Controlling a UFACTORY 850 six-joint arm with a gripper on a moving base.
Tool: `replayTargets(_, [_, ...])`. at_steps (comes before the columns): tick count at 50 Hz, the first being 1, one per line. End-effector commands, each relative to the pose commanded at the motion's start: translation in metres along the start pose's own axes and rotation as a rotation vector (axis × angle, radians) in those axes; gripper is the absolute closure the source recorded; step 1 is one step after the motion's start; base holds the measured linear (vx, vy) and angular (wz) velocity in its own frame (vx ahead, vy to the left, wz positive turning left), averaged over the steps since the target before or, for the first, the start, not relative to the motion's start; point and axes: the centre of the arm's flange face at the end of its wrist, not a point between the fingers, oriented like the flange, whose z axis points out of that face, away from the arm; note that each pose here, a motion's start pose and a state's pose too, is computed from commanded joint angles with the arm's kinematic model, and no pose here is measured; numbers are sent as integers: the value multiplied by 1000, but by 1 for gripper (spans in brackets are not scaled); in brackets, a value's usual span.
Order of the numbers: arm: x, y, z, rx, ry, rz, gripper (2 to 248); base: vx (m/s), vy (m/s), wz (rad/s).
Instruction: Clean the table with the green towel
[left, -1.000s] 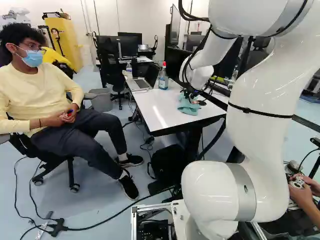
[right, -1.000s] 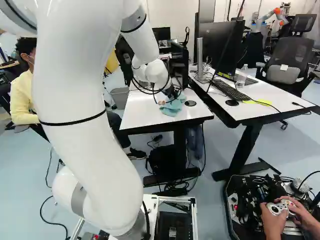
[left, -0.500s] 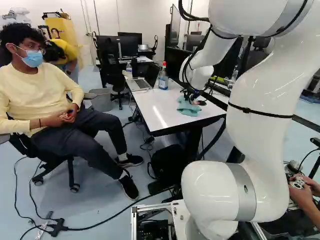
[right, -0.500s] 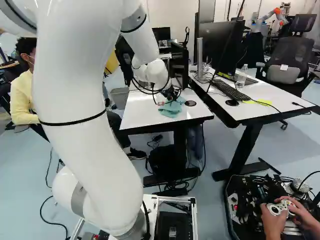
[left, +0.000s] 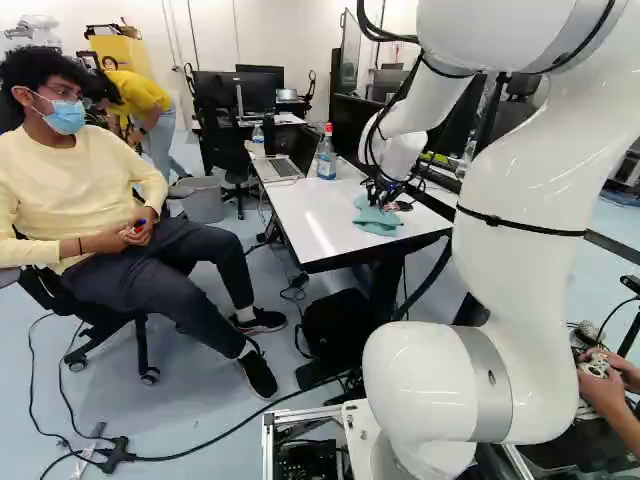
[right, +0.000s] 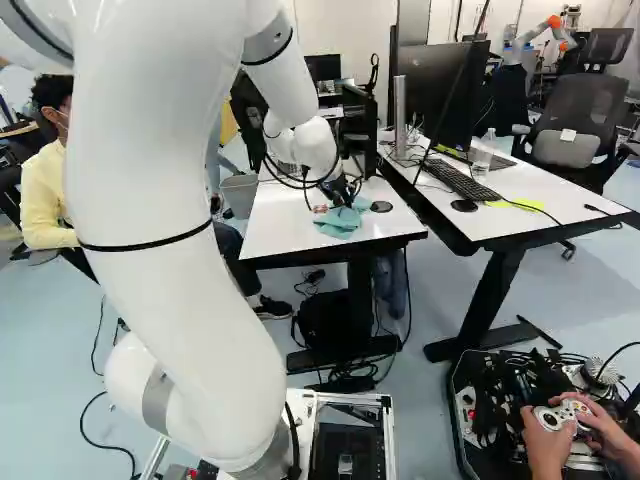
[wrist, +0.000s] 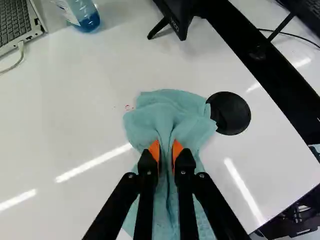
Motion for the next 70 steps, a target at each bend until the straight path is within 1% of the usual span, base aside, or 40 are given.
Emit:
replayTargets(10, [-2, 0, 0, 0, -26, 0, 200, 0, 0, 0])
replayTargets(26, [-1, 1, 1, -1, -29, 1, 200, 0, 0, 0])
replayTargets(33, [8, 3, 8, -3, -24, 5, 200, 0, 0, 0])
replayTargets(50, [35, 8, 28, -8, -7, 13, 200, 0, 0, 0])
replayTargets(61, [51, 4, 41, -4, 5, 8, 200, 0, 0, 0])
replayTargets(70, [62, -6, 50, 5, 14, -5, 200, 0, 0, 0])
